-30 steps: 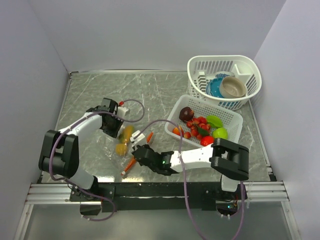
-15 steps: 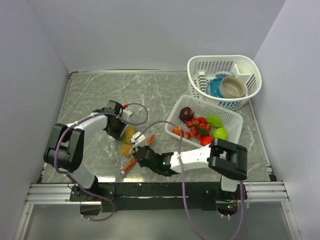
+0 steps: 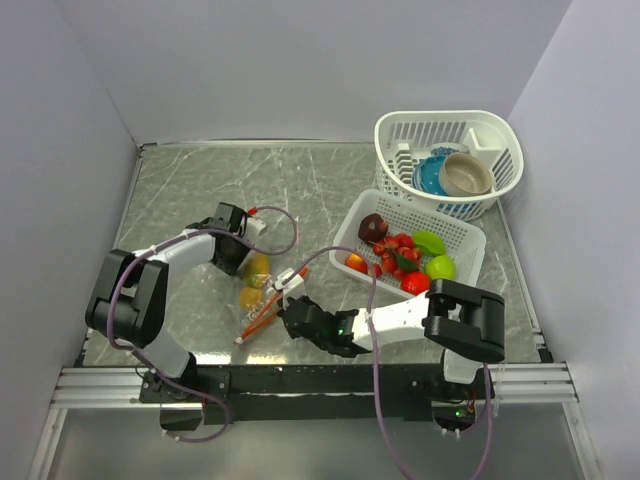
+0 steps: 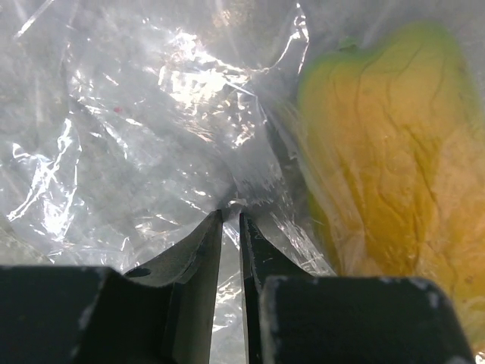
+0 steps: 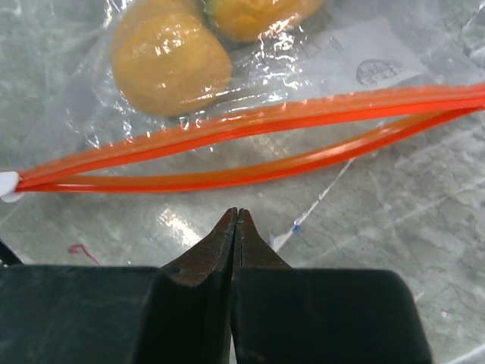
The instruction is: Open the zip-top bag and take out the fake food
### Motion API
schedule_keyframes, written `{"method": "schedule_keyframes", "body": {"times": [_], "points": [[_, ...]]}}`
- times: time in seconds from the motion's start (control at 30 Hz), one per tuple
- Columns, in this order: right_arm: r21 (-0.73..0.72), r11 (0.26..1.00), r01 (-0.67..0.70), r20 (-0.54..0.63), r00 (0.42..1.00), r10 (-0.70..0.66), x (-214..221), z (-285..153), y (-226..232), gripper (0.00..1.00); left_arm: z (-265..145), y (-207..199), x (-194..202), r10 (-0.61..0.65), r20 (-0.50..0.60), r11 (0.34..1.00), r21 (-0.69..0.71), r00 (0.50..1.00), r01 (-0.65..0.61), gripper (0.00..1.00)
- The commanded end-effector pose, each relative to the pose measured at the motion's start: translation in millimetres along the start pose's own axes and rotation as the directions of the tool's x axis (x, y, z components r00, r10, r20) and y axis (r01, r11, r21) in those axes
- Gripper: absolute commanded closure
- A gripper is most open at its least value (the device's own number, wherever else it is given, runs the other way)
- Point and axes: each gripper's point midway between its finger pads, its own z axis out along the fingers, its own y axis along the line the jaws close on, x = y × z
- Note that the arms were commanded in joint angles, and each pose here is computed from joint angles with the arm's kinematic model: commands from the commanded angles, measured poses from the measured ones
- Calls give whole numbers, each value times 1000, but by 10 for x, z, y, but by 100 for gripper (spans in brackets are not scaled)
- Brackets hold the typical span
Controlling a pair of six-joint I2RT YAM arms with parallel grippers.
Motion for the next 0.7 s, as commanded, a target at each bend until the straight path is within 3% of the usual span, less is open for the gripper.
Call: {"method": "schedule_keyframes", "body": {"times": [0.0,0.47,0.67], "points": [[12,999,-43,90,995,42,-310,85,53,100,103,-47,331,23,-105,1000,4,994,-23,78],[56,998,-31,108,994,24,-379,246,10,100,124,-102,451,33,-121,999,6,992,-33,79],[49,999,1,89,996,-5,-333,411,86,82,100,-148,428,31,-112,999,33,993,-28,81]]}}
